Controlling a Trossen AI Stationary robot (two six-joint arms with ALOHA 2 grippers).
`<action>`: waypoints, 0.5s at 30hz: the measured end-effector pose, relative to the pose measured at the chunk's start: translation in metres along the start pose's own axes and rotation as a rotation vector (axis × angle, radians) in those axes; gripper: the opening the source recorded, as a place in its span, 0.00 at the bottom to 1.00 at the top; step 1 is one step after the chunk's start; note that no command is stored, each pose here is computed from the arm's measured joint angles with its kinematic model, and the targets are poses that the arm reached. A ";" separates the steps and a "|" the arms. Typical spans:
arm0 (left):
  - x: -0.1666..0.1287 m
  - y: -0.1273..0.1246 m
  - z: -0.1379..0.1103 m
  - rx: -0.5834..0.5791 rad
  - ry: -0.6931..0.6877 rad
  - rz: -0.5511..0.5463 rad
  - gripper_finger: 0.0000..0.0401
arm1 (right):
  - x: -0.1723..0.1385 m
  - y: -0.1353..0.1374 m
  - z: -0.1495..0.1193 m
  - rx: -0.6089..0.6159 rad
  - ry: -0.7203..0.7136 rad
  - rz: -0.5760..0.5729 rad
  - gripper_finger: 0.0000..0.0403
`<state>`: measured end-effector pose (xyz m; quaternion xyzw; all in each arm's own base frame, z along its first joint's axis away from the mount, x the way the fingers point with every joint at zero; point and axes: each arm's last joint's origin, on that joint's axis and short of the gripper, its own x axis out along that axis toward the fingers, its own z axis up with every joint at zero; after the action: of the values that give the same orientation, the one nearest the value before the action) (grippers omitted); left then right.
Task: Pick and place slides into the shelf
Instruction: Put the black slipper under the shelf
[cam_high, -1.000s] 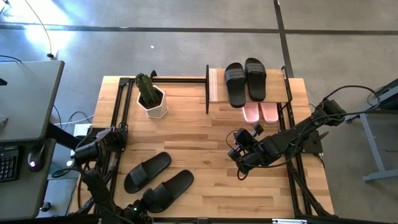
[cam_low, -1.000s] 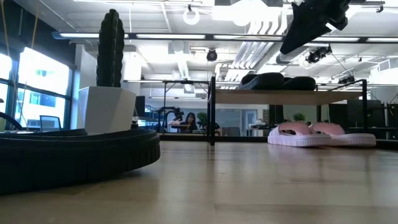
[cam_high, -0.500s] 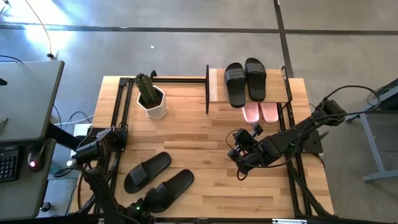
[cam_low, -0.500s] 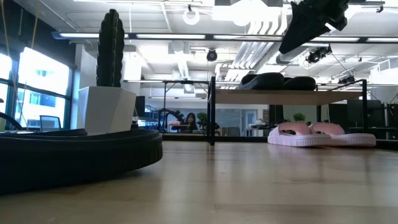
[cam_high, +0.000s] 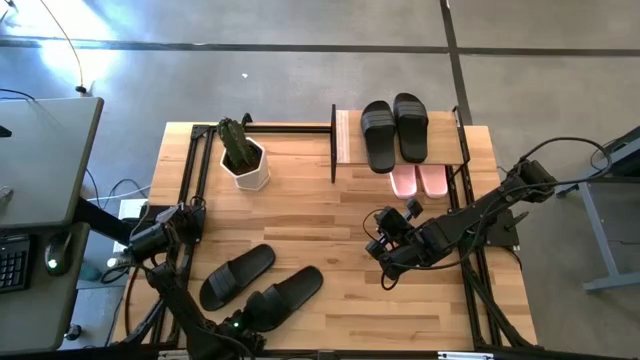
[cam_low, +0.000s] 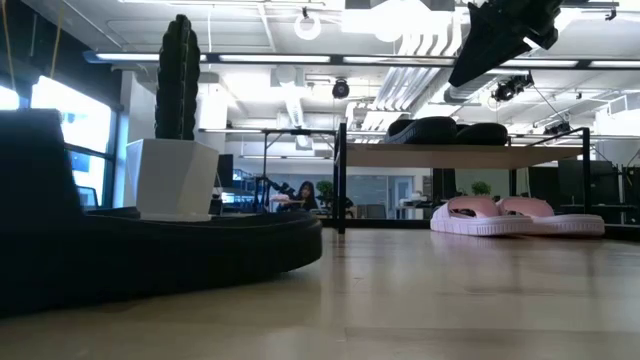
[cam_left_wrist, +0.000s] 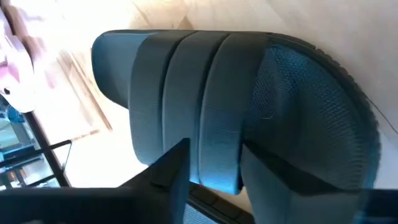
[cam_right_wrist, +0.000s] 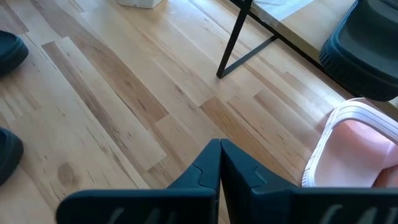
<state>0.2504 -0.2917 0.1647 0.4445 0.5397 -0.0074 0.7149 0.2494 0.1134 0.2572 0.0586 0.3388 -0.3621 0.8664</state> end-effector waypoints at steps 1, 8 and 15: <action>0.000 0.000 0.000 -0.001 0.001 -0.002 0.27 | 0.000 0.000 0.000 0.000 0.000 0.000 0.00; 0.001 0.002 0.001 -0.025 -0.003 0.020 0.02 | 0.000 0.000 0.000 0.000 0.000 0.000 0.00; 0.001 0.003 0.000 -0.054 -0.009 0.062 0.01 | 0.000 0.000 0.000 -0.004 0.000 0.000 0.00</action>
<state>0.2525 -0.2891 0.1659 0.4415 0.5226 0.0273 0.7288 0.2494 0.1134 0.2572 0.0570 0.3395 -0.3615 0.8665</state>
